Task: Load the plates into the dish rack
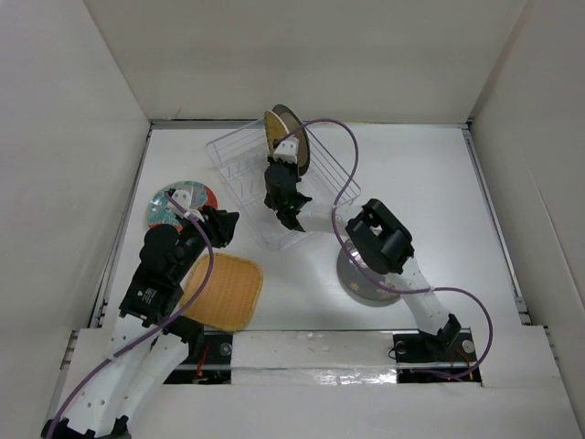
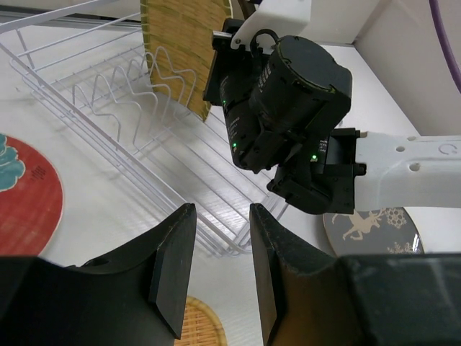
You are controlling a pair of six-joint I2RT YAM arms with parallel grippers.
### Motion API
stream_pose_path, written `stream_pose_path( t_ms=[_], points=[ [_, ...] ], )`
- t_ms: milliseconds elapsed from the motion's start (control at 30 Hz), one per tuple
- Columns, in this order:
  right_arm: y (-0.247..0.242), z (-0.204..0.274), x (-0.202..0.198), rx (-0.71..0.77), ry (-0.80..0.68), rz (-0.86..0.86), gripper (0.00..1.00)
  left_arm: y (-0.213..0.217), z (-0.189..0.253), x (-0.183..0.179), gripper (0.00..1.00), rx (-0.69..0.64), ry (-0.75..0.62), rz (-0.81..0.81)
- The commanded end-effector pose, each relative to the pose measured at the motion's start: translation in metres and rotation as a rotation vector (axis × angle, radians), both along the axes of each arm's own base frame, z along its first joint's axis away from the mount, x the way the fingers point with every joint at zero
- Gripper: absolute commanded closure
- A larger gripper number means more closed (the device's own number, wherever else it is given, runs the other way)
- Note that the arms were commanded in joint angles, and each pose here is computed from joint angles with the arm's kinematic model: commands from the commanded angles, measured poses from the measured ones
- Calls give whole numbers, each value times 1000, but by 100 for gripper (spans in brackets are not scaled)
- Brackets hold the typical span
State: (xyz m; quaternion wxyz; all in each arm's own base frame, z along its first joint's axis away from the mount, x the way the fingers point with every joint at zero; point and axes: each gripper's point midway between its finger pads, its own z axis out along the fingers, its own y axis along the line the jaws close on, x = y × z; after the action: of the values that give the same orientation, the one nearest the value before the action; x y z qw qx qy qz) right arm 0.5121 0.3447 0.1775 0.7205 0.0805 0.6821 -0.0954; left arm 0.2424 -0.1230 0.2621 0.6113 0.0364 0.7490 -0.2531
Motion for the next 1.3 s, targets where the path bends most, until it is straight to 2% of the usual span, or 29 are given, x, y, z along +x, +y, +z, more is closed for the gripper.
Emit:
stream_pose_path(
  t_ms=[0, 33, 133, 200, 233, 300, 367, 433, 500, 567, 600, 633, 733, 767, 800, 833, 900, 933, 967, 1100, 1267],
  points=[
    [1, 30, -7, 210, -56, -7, 83, -2, 9, 1, 67, -12, -37, -7],
    [-1, 23, -9, 200, -31, -11, 64, -3, 8, 1, 67, -12, -36, -10],
    [-5, 34, -17, 226, -17, 22, 39, -3, 9, 1, 67, -13, -37, -14],
    [-6, 56, -23, 271, -25, 53, 34, -3, 9, 0, 67, -13, -38, -15],
    [-11, 62, -23, 268, -18, 57, 27, -3, 9, 0, 67, -14, -40, -14],
    [-16, 86, -28, 306, -17, 114, 23, -3, 10, -1, 67, -15, -43, -14],
    [-22, 88, -35, 318, 22, 149, 17, -2, 12, -2, 67, -18, -50, -14],
    [-41, 95, -51, 344, 57, 202, 16, -2, 14, -3, 67, -21, -57, -15],
    [-53, 97, -65, 410, 78, 258, 21, -2, 14, -4, 67, -22, -60, -18],
    [-93, 86, -85, 491, 122, 242, 74, -3, 17, -6, 67, -26, -68, -24],
    [-101, 78, -93, 520, 161, 262, 94, -3, 18, -6, 67, -30, -71, -30],
    [-130, 58, -97, 531, 225, 212, 100, -3, 19, -8, 67, -31, -76, -32],
    [-177, 13, -140, 651, 373, 181, 100, -2, 22, -11, 71, -37, -92, -30],
    [-206, -19, -155, 682, 438, 107, 100, -1, 25, -12, 73, -41, -98, -30],
    [-216, -11, -169, 729, 433, 117, 100, -1, 25, -12, 74, -42, -99, -30],
    [-230, -26, -185, 736, 487, 73, 85, -1, 26, -13, 74, -44, -105, -33],
    [-256, -36, -205, 785, 503, 27, 61, -2, 27, -14, 74, -46, -109, -38],
    [-265, -46, -216, 794, 538, 1, 44, -2, 28, -15, 74, -50, -113, -41],
    [-269, -50, -221, 811, 548, -3, 40, -2, 29, -16, 73, -51, -116, -41],
    [-261, -71, -242, 913, 653, 70, 38, 0, 32, -18, 71, -54, -126, -38],
    [-248, -97, -242, 873, 757, 95, 38, -1, 31, -18, 71, -55, -124, -41]
  ],
)
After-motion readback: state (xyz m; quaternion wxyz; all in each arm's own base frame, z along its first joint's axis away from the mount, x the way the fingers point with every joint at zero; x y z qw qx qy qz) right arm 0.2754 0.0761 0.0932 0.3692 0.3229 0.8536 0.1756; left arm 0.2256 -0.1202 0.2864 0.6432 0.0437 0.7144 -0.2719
